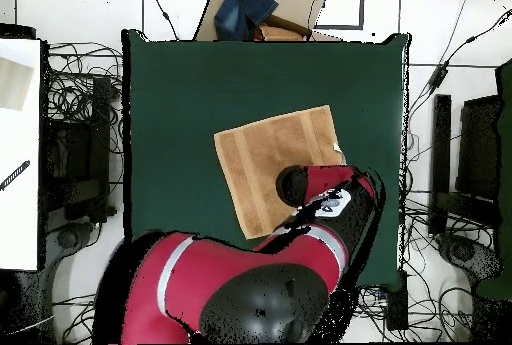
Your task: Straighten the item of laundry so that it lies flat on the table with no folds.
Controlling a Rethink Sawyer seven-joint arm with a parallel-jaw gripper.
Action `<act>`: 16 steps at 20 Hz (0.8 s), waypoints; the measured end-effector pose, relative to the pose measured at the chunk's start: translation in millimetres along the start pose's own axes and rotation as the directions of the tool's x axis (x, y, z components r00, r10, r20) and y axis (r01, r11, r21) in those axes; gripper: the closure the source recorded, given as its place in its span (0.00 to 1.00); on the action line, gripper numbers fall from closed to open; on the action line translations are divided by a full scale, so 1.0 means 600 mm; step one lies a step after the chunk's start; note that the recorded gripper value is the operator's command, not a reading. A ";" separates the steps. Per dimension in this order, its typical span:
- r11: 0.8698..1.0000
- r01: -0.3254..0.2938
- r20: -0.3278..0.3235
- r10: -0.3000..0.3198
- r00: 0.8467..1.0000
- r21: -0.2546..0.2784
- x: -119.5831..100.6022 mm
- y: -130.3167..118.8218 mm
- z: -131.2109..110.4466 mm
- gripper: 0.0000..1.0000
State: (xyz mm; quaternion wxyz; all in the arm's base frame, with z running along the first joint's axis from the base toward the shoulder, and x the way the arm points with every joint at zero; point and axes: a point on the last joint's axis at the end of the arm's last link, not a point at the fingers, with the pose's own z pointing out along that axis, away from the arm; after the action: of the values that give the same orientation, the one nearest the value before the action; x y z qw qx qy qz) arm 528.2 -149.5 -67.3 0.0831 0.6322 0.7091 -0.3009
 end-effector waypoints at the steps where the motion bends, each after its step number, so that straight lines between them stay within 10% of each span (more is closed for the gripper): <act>1: 1.000 0.004 0.002 -0.004 1.000 -0.001 0.001 0.000 0.000 0.00; 16: 1.000 0.019 0.013 -0.019 1.000 -0.003 0.000 0.000 0.001 0.00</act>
State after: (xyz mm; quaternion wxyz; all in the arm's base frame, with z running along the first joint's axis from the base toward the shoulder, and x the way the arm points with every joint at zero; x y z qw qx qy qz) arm 527.7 -149.6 -67.8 0.0856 0.6233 0.7151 -0.3045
